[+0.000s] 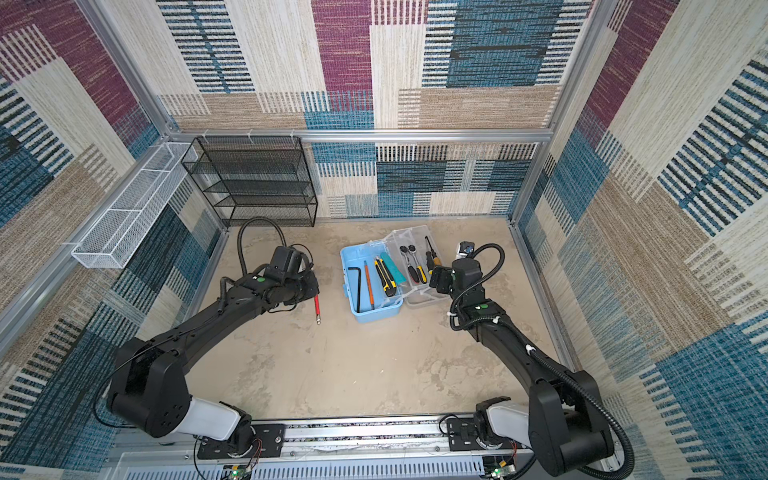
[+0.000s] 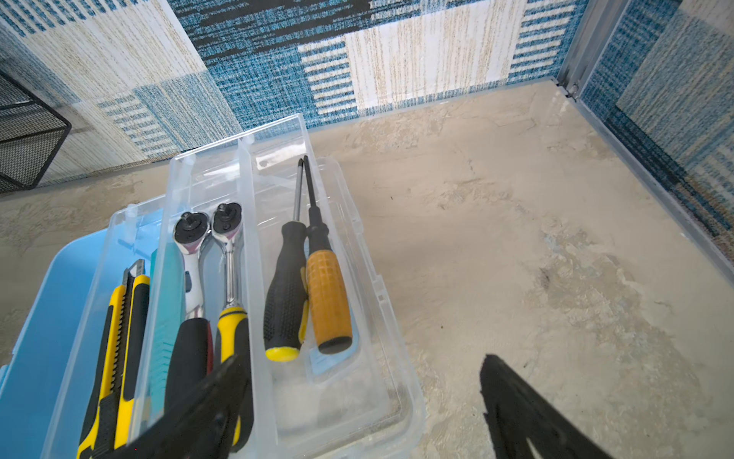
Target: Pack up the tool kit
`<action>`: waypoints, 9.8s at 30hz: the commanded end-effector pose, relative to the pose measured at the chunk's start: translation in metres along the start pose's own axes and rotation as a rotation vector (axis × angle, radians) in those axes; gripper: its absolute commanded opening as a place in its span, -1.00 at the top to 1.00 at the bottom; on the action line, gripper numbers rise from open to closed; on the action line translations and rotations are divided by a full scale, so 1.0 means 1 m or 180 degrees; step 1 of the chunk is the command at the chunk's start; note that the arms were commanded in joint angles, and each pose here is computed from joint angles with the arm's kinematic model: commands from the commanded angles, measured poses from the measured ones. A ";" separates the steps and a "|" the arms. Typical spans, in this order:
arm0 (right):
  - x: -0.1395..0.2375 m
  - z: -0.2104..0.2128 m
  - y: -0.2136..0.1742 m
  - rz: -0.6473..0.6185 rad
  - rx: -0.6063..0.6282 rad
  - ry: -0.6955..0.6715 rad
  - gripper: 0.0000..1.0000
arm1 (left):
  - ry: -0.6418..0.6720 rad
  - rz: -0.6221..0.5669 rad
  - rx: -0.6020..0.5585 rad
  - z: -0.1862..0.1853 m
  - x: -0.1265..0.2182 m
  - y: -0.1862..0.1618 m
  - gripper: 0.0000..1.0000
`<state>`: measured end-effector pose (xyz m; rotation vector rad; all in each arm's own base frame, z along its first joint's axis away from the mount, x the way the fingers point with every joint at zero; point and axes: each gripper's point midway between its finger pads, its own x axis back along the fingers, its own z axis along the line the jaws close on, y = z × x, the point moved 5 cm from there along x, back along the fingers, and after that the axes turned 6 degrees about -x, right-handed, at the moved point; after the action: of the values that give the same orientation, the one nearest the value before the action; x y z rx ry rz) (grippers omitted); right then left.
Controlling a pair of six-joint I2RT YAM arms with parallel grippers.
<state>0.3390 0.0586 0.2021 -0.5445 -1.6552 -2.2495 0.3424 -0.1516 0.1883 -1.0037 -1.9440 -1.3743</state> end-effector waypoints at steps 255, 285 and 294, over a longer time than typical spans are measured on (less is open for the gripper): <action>-0.026 0.077 0.065 0.0000 -0.0124 0.1432 -1.00 | -0.0567 0.0638 -0.0507 -0.108 -0.067 0.021 0.69; -0.031 0.065 0.018 0.0604 -0.0606 0.2508 -0.88 | -0.0582 0.0622 -0.0481 -0.105 -0.058 0.019 0.71; -0.024 0.102 0.011 0.0776 -0.0583 0.2765 -0.74 | -0.0595 0.0582 -0.0501 -0.104 -0.051 0.021 0.69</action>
<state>0.3792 0.1374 0.2167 0.1281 -0.9313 -2.0458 0.3992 -0.2652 0.2041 -1.3709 -1.9239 -1.3844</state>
